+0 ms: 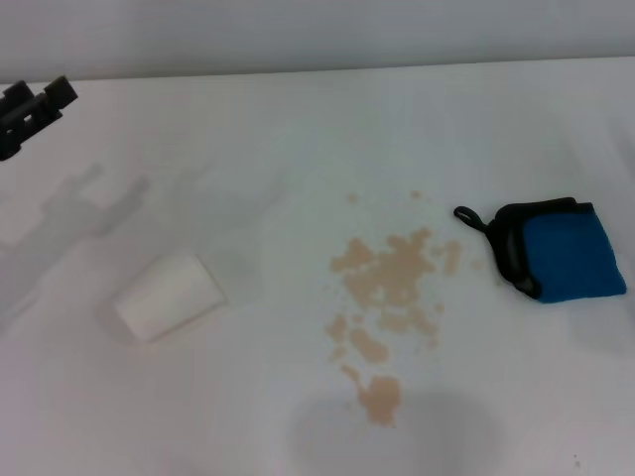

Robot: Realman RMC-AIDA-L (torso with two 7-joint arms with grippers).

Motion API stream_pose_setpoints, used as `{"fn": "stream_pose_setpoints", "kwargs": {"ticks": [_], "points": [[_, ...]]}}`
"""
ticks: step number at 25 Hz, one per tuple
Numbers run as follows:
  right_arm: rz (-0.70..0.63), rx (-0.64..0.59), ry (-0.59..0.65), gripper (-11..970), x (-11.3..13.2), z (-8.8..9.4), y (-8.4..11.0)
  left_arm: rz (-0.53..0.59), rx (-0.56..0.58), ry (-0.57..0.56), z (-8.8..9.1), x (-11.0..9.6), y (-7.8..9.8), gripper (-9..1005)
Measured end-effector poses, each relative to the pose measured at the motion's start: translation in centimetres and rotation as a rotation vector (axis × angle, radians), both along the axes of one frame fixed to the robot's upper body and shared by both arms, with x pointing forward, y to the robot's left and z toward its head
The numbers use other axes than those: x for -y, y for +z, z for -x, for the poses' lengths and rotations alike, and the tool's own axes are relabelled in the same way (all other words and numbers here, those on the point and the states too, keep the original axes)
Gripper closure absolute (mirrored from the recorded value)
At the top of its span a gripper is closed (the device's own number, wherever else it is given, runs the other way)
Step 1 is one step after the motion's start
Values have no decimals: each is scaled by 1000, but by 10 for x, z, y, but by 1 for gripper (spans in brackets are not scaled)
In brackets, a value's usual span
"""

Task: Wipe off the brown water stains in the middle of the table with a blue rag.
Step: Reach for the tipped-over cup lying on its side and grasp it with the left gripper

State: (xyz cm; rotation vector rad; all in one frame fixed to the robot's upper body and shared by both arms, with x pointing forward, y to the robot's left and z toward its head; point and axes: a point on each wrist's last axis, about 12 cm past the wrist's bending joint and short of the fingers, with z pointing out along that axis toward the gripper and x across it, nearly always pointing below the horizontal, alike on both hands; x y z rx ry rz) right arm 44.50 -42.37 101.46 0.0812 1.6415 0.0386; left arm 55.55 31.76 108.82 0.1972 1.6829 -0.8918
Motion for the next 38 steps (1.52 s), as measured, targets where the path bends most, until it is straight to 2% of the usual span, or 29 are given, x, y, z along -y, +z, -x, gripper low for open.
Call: {"fn": "stream_pose_setpoints", "kwargs": {"ticks": [2, 3, 4, 6, 7, 10, 13, 15, 19, 22, 25, 28, 29, 31, 38], "points": [[0, -2, -2, 148, 1, 1, 0, 0, 0, 0, 0, 0, 0, 118], [0, -3, -2, 148, 1, 1, 0, -24, -106, -42, -8, -7, 19, 117], [0, -5, -4, 148, 1, 2, -1, -65, -161, -67, -13, -8, 30, 117], [1, -10, -7, 148, 1, 2, -1, -99, -194, -82, -15, -7, 36, 117], [0, -11, -8, 148, 1, 2, -2, -192, -267, -113, -21, -5, 49, 117], [2, -14, -12, 148, 2, 2, -2, -281, -298, -131, -26, 0, 63, 117], [7, -13, -13, 148, 4, 2, -1, -366, -281, -178, -30, 10, 81, 117], [8, -12, -13, 148, 4, 2, -1, -450, -290, -210, -36, 19, 99, 117], [1, -4, -19, 148, 4, 2, 0, -620, -346, -290, -48, 42, 122, 117], [-7, -3, -20, 148, 3, 2, 0, -683, -363, -321, -50, 50, 128, 117], [-14, -4, -20, 148, 2, 2, -1, -834, -388, -411, -54, 72, 140, 117], [-26, -6, -19, 148, 0, 3, -3, -893, -400, -439, -54, 79, 141, 117], [-29, -8, -18, 148, -1, 3, -3, -967, -403, -463, -54, 88, 142, 117], [-34, -11, -20, 148, -1, 5, -4, -1022, -395, -480, -52, 95, 142, 117], [-50, -18, -22, 148, -4, 7, -8, -1040, -390, -554, -46, 113, 131, 117]]}}
